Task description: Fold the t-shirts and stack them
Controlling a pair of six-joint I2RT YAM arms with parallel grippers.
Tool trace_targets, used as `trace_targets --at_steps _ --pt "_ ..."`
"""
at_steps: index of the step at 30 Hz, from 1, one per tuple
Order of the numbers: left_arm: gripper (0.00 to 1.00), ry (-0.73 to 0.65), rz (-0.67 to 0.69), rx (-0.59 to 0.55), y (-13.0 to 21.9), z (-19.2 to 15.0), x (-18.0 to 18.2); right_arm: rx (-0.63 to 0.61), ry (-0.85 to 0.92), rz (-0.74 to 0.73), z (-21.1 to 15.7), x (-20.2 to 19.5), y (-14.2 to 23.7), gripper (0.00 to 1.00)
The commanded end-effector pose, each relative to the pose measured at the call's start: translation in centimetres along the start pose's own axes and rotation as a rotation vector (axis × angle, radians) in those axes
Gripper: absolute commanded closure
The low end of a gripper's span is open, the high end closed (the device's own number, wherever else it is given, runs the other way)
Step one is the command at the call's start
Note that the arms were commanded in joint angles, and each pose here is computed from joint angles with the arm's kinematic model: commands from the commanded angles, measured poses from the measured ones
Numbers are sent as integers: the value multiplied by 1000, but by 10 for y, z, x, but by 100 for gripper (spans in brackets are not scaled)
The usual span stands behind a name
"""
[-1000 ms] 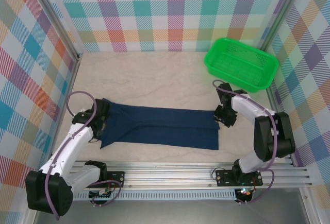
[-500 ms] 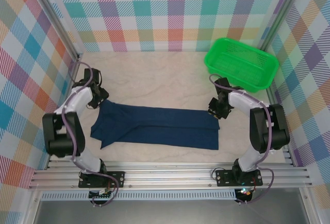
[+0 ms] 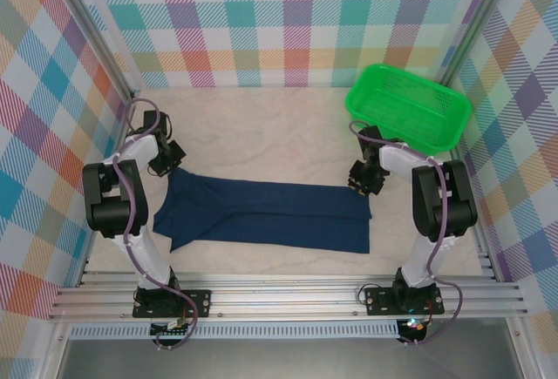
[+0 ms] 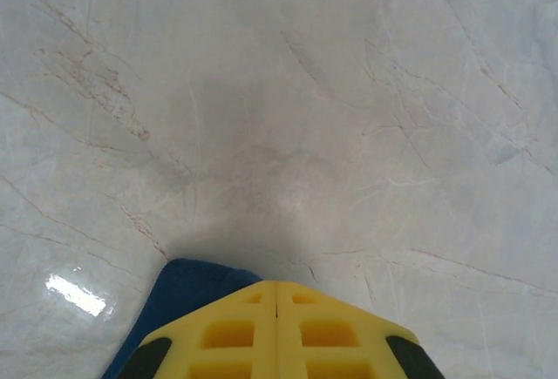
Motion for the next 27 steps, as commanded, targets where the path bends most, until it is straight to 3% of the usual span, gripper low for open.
trace_targets --at_steps 1,18,23,25,27 --pt "100 21 8 -12 -5 13 7 13 -15 -73 2 -7 -4 82" --pt "100 42 -56 -29 -4 46 0 -3 -43 -110 11 -9 -4 85" --pt "100 43 1 -6 -12 44 7 15 -34 -88 13 -4 -10 82" --pt "86 40 5 2 -11 44 6 1 -26 -70 14 -2 -5 78" --pt "65 51 9 -31 1 48 6 -20 -12 -59 15 1 3 73"
Point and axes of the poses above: each hand's point on the last joint's axis, 136 mm out from that joint toward the fingers, its own y axis back along the fingers, its own x axis along the line the jaws close on, z = x × y, the point moved 5 cm from there along y, back along the fingers, and after that the axes turned 15 degrees about y, right-handed, at the moved point
